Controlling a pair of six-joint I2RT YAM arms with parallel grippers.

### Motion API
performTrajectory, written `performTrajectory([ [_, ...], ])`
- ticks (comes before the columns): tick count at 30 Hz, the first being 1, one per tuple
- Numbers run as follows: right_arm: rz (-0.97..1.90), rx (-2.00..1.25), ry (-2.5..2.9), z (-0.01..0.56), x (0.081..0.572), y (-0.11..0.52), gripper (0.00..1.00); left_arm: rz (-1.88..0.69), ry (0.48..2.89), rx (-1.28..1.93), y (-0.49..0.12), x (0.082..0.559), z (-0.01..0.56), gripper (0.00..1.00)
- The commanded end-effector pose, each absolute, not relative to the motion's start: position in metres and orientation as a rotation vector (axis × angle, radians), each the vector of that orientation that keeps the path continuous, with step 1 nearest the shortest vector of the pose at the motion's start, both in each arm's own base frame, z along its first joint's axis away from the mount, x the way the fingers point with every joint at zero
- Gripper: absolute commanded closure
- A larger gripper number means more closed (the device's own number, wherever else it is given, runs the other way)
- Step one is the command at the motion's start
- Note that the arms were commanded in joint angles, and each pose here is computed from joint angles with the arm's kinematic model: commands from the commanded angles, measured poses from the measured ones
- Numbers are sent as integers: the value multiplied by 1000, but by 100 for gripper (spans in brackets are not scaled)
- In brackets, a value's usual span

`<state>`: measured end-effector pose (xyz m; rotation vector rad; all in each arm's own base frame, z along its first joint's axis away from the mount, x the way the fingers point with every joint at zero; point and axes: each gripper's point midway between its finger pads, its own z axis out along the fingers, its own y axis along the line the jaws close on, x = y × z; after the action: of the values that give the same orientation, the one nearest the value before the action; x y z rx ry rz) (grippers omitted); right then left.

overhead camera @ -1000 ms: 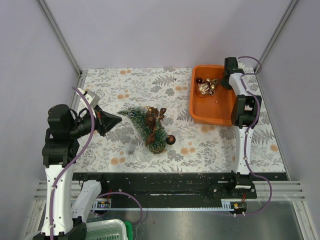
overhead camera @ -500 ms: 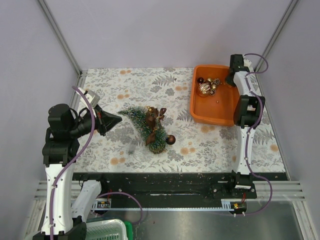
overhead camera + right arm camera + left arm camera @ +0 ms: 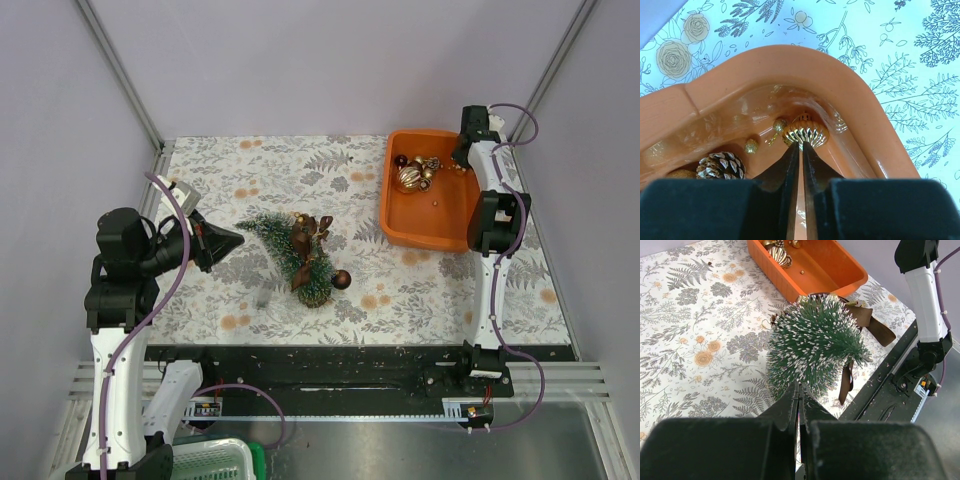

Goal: Decorate the small christmas tree

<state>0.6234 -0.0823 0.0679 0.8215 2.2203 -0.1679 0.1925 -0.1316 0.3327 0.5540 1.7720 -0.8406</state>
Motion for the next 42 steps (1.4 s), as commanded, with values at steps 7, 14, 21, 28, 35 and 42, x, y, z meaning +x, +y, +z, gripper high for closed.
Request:
performTrajectory([
  [7, -212, 838, 2140, 99, 626, -95, 54, -792, 1720, 578, -130, 193, 346, 100],
  [14, -222, 824, 2139, 86, 634, -97, 42, -762, 1721, 596, -127, 194, 344, 100],
  [21, -252, 850, 2172, 65, 632, -103, 41, -750, 1728, 598, -126, 194, 343, 100],
  [28, -269, 875, 2208, 48, 625, -111, 44, -751, 1732, 598, -126, 194, 341, 100],
  [35, -216, 878, 2214, 53, 626, -104, 57, -746, 1730, 599, -126, 194, 341, 100],
  [42, -174, 875, 2238, 56, 617, -96, 62, -758, 1729, 594, -127, 194, 340, 100],
])
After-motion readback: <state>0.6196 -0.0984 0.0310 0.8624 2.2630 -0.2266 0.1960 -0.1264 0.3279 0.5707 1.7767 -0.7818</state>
